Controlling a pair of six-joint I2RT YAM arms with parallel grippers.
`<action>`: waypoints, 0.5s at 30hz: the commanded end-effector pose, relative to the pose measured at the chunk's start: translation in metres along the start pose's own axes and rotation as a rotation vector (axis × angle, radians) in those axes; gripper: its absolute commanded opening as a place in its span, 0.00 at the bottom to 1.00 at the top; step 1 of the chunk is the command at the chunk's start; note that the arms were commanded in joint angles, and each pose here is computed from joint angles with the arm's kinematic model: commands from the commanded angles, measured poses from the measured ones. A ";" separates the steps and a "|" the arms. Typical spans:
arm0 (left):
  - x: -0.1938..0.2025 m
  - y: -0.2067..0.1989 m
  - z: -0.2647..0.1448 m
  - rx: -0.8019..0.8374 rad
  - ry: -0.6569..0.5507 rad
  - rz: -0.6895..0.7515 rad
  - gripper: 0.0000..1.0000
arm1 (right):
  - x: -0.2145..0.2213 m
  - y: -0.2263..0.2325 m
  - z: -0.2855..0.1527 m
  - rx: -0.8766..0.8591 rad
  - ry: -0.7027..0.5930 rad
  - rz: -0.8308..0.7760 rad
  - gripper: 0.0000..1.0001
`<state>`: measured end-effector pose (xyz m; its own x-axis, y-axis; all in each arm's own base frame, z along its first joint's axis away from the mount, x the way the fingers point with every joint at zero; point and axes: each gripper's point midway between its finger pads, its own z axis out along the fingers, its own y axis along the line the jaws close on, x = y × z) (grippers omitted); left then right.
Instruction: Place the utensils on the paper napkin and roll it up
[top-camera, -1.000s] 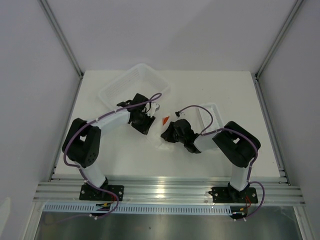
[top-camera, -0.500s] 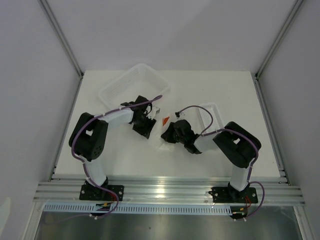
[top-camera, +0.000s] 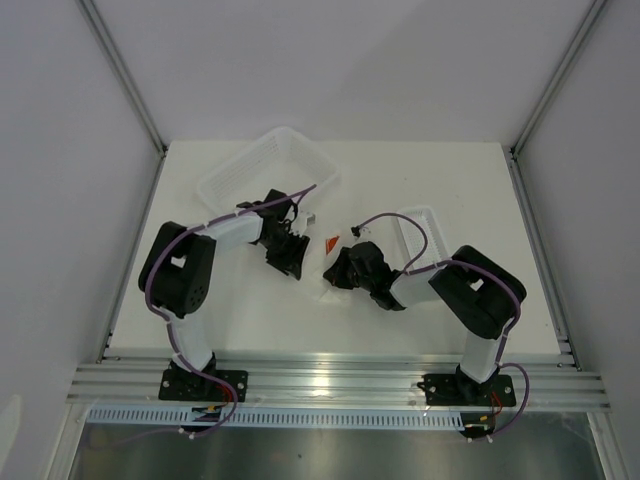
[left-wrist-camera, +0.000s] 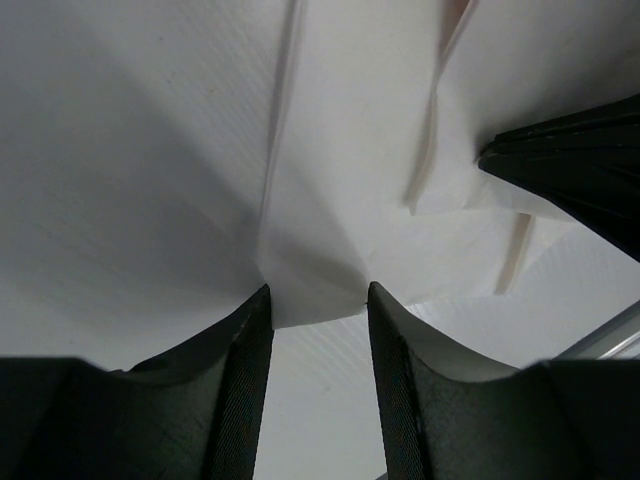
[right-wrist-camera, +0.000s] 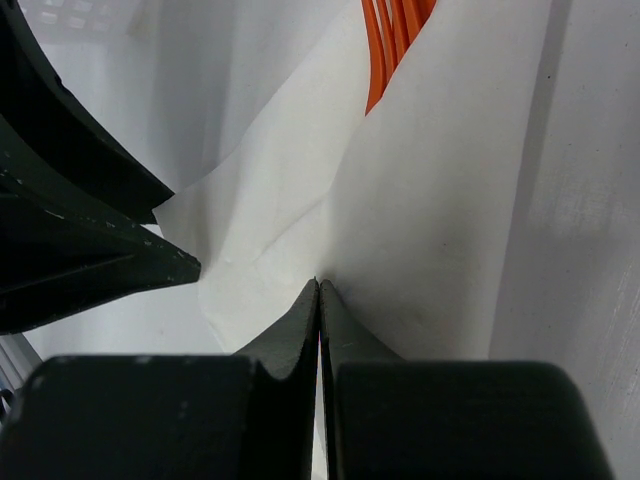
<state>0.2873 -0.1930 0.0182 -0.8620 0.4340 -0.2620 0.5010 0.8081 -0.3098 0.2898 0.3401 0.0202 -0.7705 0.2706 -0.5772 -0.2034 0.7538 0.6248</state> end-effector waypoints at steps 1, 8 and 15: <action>0.004 -0.015 0.008 0.079 0.039 -0.030 0.46 | 0.018 -0.021 -0.006 0.077 0.047 -0.029 0.00; -0.006 -0.017 0.002 0.085 -0.006 -0.024 0.26 | 0.019 -0.021 -0.006 0.075 0.049 -0.032 0.00; -0.024 -0.028 -0.023 0.101 -0.097 0.030 0.01 | 0.017 -0.019 -0.006 0.072 0.046 -0.033 0.00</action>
<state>0.2826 -0.2037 0.0212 -0.8724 0.4178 -0.2536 0.4867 0.7905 -0.3719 0.2896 0.3402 0.0202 -0.7704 0.2703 -0.5775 -0.2040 0.7536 0.6249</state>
